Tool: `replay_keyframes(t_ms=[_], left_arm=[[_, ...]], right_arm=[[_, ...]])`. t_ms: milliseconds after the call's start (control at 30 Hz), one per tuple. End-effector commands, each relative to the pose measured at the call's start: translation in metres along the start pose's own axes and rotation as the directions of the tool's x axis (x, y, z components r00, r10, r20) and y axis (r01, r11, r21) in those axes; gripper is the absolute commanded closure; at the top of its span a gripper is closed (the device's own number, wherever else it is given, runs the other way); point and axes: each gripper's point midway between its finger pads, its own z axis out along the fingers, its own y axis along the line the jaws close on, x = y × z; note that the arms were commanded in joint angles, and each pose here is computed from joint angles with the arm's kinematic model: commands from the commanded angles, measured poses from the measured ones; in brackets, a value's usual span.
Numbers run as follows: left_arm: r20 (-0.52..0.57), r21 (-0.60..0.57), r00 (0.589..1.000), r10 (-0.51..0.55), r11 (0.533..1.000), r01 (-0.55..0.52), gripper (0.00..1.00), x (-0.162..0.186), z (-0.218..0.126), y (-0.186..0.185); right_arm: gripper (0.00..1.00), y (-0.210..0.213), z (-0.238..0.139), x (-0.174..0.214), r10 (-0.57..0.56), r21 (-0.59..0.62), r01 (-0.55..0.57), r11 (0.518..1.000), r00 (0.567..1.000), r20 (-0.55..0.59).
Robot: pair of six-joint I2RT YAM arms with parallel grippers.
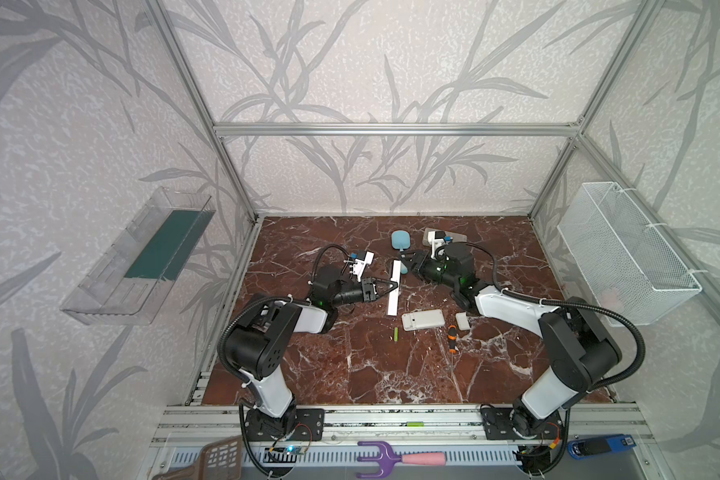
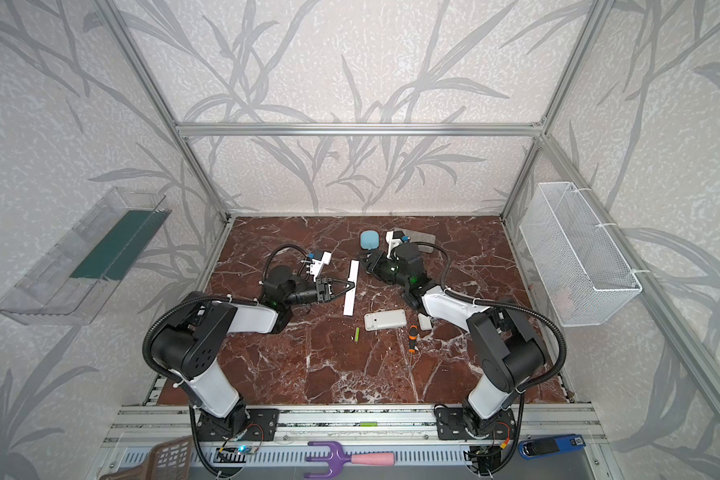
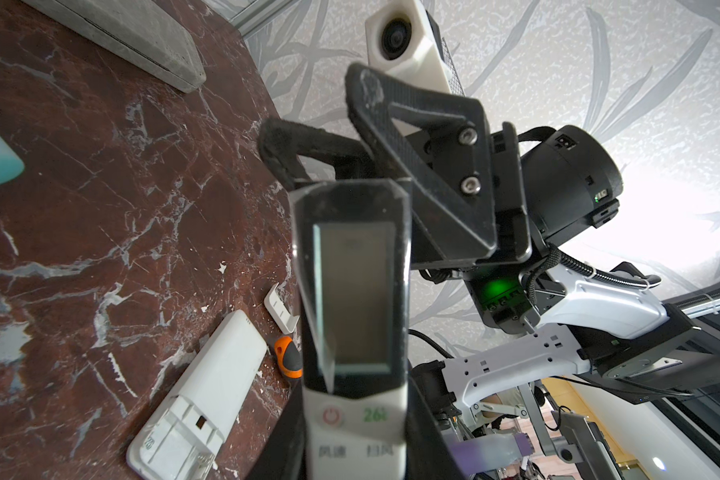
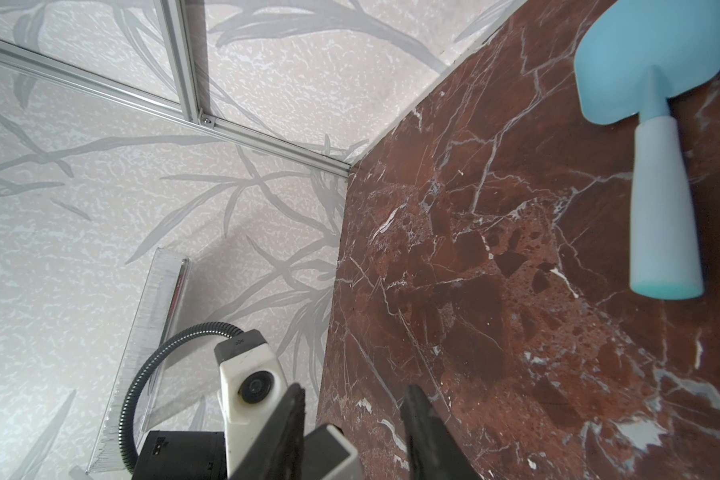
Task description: Unload the batteries from the remote control
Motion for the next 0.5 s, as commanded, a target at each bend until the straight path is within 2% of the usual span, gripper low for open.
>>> replay_keyframes(t_ms=[0,300,467], left_arm=[[-0.006,0.071,0.999,0.046,0.996,-0.045,1.0,-0.005,0.002,-0.018],[-0.02,0.09,0.998,0.06,0.994,-0.058,1.0,-0.006,0.003,-0.023],[-0.014,0.086,0.993,0.115,0.99,-0.113,1.0,-0.003,0.001,-0.025]], right_arm=[[0.61,0.012,0.005,0.005,-0.008,-0.051,0.006,0.999,1.0,-0.027],[0.65,0.003,0.006,0.016,0.024,-0.047,-0.027,0.999,0.999,-0.045],[0.63,0.018,0.006,0.006,0.041,-0.086,-0.043,0.995,0.999,-0.026]])
